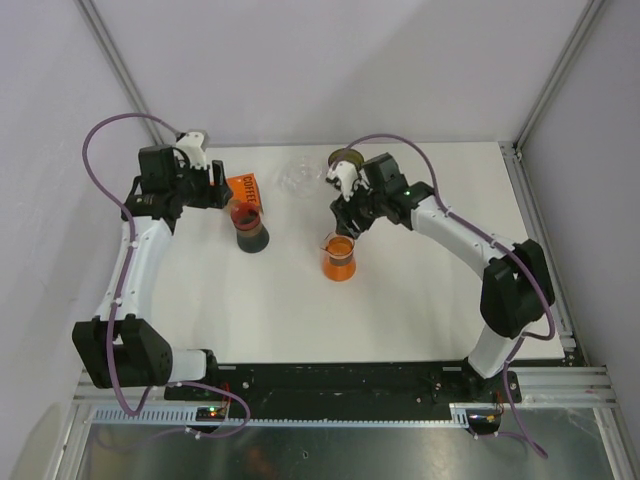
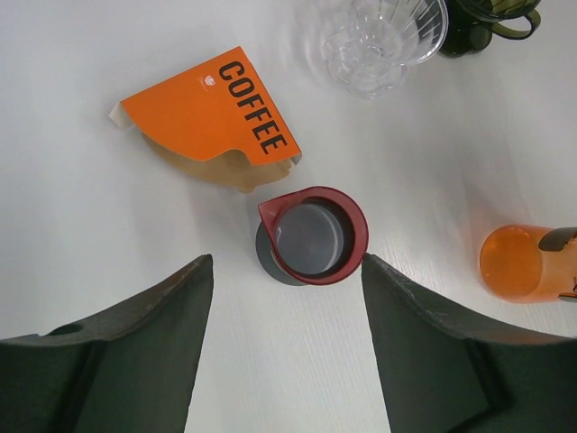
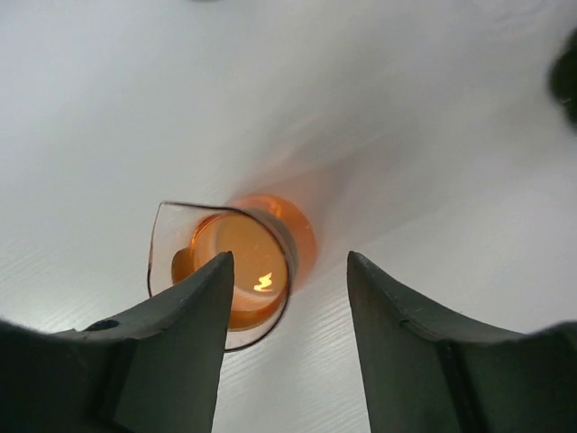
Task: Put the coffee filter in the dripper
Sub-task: Move the coffee server to the center of the board, then pick up the coffee dripper from the center of the board.
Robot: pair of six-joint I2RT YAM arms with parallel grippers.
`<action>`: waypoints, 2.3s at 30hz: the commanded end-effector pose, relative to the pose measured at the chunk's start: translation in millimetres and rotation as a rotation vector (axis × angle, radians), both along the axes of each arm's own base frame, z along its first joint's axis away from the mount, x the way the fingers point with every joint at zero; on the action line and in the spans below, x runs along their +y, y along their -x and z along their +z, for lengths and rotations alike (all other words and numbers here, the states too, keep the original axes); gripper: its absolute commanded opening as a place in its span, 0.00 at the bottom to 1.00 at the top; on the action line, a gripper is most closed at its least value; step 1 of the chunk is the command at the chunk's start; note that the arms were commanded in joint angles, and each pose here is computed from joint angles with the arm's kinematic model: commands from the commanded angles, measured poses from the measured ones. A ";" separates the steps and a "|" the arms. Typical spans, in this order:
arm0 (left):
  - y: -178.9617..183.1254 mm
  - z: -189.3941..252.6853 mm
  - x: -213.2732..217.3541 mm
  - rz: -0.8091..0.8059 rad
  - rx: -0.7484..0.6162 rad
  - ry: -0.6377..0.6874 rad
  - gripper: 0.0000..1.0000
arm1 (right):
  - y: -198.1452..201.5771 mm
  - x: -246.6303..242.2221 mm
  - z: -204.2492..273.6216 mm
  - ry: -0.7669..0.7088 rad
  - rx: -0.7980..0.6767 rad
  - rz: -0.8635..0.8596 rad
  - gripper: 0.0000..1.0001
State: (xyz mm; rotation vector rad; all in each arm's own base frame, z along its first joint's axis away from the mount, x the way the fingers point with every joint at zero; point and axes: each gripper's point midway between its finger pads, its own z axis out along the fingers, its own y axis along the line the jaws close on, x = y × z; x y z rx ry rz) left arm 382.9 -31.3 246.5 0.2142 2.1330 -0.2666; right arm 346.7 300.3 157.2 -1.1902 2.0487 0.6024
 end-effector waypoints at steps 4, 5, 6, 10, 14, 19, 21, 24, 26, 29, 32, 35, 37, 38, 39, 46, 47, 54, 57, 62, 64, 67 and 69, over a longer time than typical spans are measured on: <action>-1.0 7.5 15.7 0.019 -0.024 -0.024 0.72 | -87.3 -30.3 92.2 -0.242 -0.187 -0.355 0.63; -1.2 6.1 17.4 0.024 -0.021 -0.025 0.72 | -101.3 -38.4 85.5 -0.226 -0.197 -0.420 0.64; -1.4 5.1 18.7 0.026 -0.019 -0.028 0.72 | -114.1 -46.3 83.7 -0.208 -0.218 -0.477 0.66; -2.1 -0.9 24.3 0.039 -0.004 -0.038 0.72 | -154.4 -62.8 60.3 -0.109 -0.252 -0.620 0.74; -3.5 -7.0 29.6 0.055 0.011 -0.048 0.72 | -186.2 -74.7 35.7 -0.010 -0.271 -0.727 0.77; -5.7 -11.5 31.5 0.059 0.025 -0.044 0.72 | -207.4 -67.2 -4.8 0.057 -0.242 -0.727 0.75; -6.7 -13.2 31.5 0.060 0.031 -0.039 0.72 | -214.2 -63.4 -16.9 0.068 -0.238 -0.725 0.72; -7.9 -16.0 31.2 0.059 0.040 -0.032 0.72 | -223.6 -62.1 -34.7 0.094 -0.231 -0.734 0.69; -9.0 -16.8 31.2 0.058 0.042 -0.028 0.72 | -229.0 -57.9 -43.4 0.097 -0.227 -0.724 0.66; -10.4 -17.8 31.8 0.061 0.046 -0.023 0.72 | -239.0 -52.2 -50.0 0.088 -0.233 -0.718 0.61; -11.0 -18.9 31.3 0.060 0.051 -0.016 0.72 | -247.5 -48.3 -60.2 0.090 -0.226 -0.716 0.53; -11.6 -19.2 31.8 0.061 0.052 -0.017 0.72 | -252.4 -44.4 -67.2 0.090 -0.215 -0.705 0.36; -11.8 -18.0 32.6 0.062 0.049 -0.018 0.72 | -253.6 -42.4 -66.8 0.082 -0.210 -0.694 0.22; -12.1 -17.0 32.9 0.062 0.046 -0.017 0.72 | -253.1 -41.3 -66.2 0.079 -0.209 -0.687 0.16; -12.1 -16.6 32.8 0.061 0.045 -0.017 0.72 | -252.8 -40.8 -62.0 0.074 -0.213 -0.684 0.08; -7.9 -19.1 31.7 0.053 0.048 -0.018 0.72 | -238.8 -51.9 1.6 0.044 -0.296 -0.679 0.00; -6.8 -17.9 31.8 0.051 0.044 -0.022 0.72 | -232.6 -53.6 16.4 0.037 -0.314 -0.666 0.00; 1.7 -14.2 29.9 0.035 0.024 -0.030 0.72 | -159.0 -58.1 113.8 -0.021 -0.462 -0.456 0.00; 4.8 -12.9 30.0 0.033 0.018 -0.036 0.72 | -116.0 -49.3 131.1 -0.073 -0.472 -0.312 0.00; 9.1 -11.3 32.4 0.039 0.008 -0.053 0.73 | -31.5 -30.5 137.7 -0.133 -0.439 -0.021 0.00; 10.8 -12.1 32.6 0.038 0.007 -0.057 0.72 | -2.3 -22.6 127.5 -0.107 -0.424 0.072 0.00; 13.5 -14.7 33.7 0.040 0.011 -0.063 0.73 | 31.7 -13.1 111.9 -0.062 -0.382 0.186 0.00; 15.1 -16.9 34.4 0.043 0.015 -0.068 0.73 | 45.3 -12.5 105.0 -0.045 -0.350 0.227 0.00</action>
